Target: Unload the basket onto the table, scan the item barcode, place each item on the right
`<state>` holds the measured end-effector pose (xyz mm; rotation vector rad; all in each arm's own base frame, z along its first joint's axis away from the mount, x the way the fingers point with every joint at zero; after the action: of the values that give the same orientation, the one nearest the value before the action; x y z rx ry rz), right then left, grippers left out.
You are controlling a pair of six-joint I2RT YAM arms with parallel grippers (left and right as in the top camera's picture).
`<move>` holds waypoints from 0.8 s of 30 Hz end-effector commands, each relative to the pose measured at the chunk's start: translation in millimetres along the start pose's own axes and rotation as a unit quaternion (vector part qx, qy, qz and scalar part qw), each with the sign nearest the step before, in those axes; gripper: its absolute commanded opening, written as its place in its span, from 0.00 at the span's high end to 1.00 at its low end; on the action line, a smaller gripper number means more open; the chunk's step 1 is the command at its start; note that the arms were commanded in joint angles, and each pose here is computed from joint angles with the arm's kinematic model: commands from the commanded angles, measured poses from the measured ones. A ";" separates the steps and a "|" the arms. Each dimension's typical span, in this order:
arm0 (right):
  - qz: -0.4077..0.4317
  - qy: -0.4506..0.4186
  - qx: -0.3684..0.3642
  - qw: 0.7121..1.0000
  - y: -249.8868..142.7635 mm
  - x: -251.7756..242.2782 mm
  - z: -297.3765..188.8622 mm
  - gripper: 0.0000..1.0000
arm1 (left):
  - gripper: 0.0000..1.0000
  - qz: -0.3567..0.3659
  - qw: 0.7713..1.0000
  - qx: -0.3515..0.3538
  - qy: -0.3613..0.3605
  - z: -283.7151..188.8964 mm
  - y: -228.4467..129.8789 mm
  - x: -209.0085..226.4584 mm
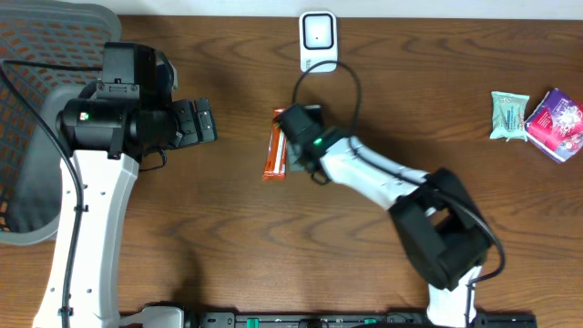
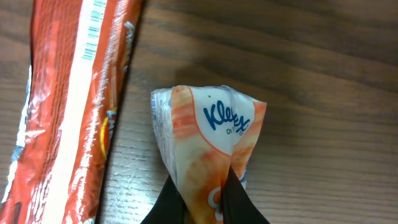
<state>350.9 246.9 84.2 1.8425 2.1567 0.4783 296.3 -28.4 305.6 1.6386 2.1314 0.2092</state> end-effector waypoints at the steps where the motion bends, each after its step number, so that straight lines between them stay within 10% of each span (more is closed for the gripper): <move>1: 0.053 0.114 0.034 0.991 15.5 -24.6 -19.0 0.99 | 0.02 0.000 1.000 -0.001 0.004 0.1 1.4 1.1; 12: 0.126 0.434 0.126 0.883 13.4 -82.4 -10.5 0.99 | 0.02 0.000 1.000 -0.001 0.004 0.1 1.4 1.3; 17: 0.174 0.437 0.139 0.871 -8.0 -111.9 17.2 0.98 | 0.02 0.000 1.000 -0.001 0.004 0.1 1.4 1.3; 24: 0.253 0.380 0.128 0.880 -18.7 -182.9 24.8 0.68 | 0.02 0.000 1.000 -0.001 0.004 0.1 1.4 1.3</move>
<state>375.2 96.6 61.7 2.6603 2.3050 1.3337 296.3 -28.4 305.6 1.6386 2.1314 0.2092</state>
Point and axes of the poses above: each gripper's point midway between its finger pads, its own z axis out along the fingers, its own x axis along the line the jaws close on, y = z × x, the point moved 7 cm from there along -z, back along the fingers, and after that the axes turned 4 degrees about -z, right-handed, at the moved point
